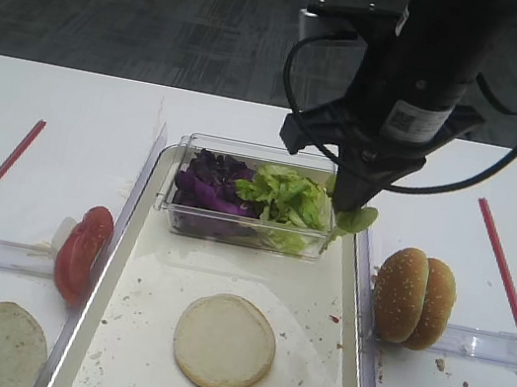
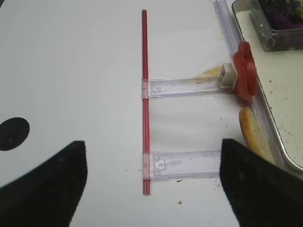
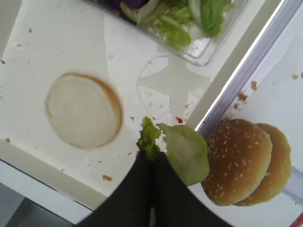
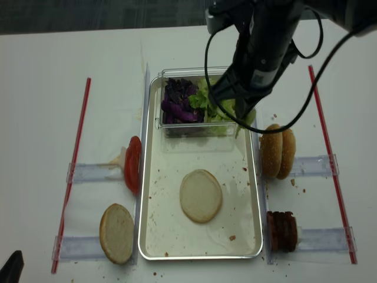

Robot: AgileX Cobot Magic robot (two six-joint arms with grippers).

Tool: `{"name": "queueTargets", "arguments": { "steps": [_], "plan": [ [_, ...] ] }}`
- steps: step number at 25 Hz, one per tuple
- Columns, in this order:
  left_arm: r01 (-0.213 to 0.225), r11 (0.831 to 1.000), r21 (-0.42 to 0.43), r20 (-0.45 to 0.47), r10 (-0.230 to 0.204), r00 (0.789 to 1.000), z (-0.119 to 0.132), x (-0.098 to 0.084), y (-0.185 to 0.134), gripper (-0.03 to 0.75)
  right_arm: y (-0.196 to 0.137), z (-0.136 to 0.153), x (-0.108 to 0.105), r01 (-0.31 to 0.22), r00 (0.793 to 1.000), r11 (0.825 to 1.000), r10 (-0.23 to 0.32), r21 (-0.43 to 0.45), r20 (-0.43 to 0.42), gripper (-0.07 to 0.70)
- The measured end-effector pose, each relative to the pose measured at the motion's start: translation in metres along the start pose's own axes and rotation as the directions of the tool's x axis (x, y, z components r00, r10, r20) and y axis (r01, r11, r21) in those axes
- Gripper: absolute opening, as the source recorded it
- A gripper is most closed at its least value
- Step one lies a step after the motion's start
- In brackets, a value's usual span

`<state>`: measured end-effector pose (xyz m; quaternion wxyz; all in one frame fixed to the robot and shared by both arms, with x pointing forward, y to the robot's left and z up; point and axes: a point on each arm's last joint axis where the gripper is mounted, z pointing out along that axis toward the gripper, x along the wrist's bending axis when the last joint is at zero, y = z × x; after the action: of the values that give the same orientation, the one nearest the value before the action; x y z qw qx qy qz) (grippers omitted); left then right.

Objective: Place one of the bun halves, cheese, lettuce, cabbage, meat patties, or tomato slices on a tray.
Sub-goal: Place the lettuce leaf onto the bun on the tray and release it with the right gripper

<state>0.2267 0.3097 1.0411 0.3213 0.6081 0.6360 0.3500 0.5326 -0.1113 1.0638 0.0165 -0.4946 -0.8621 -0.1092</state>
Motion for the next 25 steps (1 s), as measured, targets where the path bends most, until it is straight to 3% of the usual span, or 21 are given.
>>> {"name": "queueTargets", "arguments": {
  "steps": [9,13,16,18,25],
  "plan": [
    [0.000,1.000,0.000,0.000,0.000,1.000,0.000,0.000,0.000,0.564,-0.007,0.003,0.023,0.060,0.998,0.998,-0.060,0.014,-0.021,0.038],
    [0.000,1.000,0.000,0.000,0.000,1.000,0.000,0.000,0.000,0.564,-0.012,0.007,0.057,0.145,0.988,0.989,-0.144,0.025,-0.060,0.038],
    [0.000,1.000,0.000,0.000,0.000,1.000,0.000,0.000,0.000,0.564,-0.020,0.012,0.087,0.228,0.971,0.973,-0.224,0.040,-0.083,0.038],
    [0.000,1.000,0.000,0.000,0.000,1.000,0.000,0.000,0.000,0.564,-0.022,0.018,0.097,0.253,0.965,0.966,-0.247,0.057,-0.092,0.038],
    [0.000,1.000,0.000,0.000,0.000,1.000,0.000,0.000,0.000,0.564,-0.013,0.049,0.095,0.263,0.965,0.959,-0.259,0.108,-0.051,0.037]
  ]
}}
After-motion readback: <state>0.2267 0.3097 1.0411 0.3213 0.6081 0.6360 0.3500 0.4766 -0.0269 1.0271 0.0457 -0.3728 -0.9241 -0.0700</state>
